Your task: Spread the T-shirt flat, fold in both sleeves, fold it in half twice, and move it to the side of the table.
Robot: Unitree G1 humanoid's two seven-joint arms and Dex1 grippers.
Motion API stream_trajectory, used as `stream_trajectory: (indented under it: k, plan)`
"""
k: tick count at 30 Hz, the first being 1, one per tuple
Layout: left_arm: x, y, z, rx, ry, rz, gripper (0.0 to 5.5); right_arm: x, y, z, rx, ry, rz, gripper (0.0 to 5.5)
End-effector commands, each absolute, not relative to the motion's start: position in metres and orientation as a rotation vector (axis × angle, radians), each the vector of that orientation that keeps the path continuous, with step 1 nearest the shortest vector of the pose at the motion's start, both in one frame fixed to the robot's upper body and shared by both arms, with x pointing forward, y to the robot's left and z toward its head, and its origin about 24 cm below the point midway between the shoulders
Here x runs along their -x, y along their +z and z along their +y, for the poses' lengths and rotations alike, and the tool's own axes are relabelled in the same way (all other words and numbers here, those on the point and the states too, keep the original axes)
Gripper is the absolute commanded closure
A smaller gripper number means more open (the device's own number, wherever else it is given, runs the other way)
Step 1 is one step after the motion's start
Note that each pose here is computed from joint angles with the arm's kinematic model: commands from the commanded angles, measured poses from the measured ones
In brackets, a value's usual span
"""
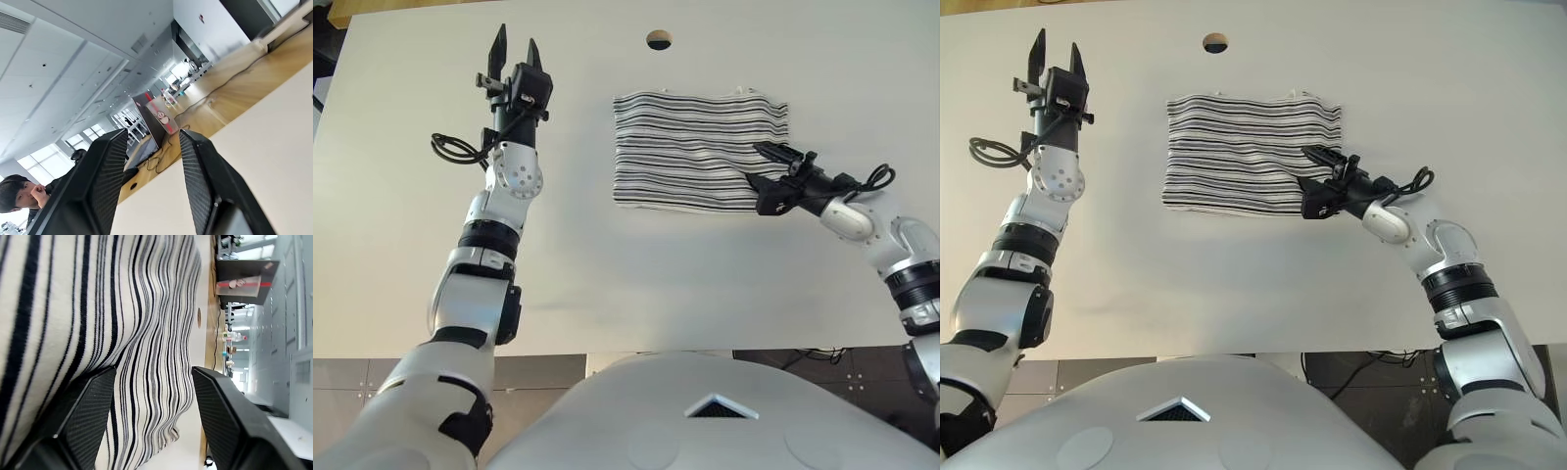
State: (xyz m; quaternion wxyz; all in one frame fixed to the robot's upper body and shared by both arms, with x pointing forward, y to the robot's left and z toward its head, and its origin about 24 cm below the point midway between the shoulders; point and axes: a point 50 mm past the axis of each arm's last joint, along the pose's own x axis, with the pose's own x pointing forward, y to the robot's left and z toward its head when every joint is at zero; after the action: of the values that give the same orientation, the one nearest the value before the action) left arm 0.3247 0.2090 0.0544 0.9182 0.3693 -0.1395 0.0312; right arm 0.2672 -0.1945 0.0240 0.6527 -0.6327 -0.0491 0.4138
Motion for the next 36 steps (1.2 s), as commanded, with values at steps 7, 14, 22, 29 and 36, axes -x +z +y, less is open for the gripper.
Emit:
stream_trajectory:
  k: [7,14,22,29,36]
  plan:
    - [-0.303,0.058,0.211,-0.795,0.079,-0.308,3.56,-0.172,0.047,-0.166,1.471,1.376,-0.218,2.63]
    - [-0.3,0.059,0.218,-0.775,0.128,-0.288,3.56,-0.142,0.015,-0.047,1.236,1.65,-0.483,2.63]
    - [-0.301,0.059,0.217,-0.769,0.119,-0.297,3.56,-0.169,0.066,-0.045,1.076,1.406,-0.602,2.63]
    - [-0.293,0.064,0.21,-0.783,0.04,-0.338,3.56,-0.204,0.085,-0.08,1.168,1.231,-0.527,2.63]
    - [-0.288,0.073,0.208,-0.773,0.04,-0.364,3.56,-0.213,0.001,-0.105,1.306,1.327,-0.19,2.63]
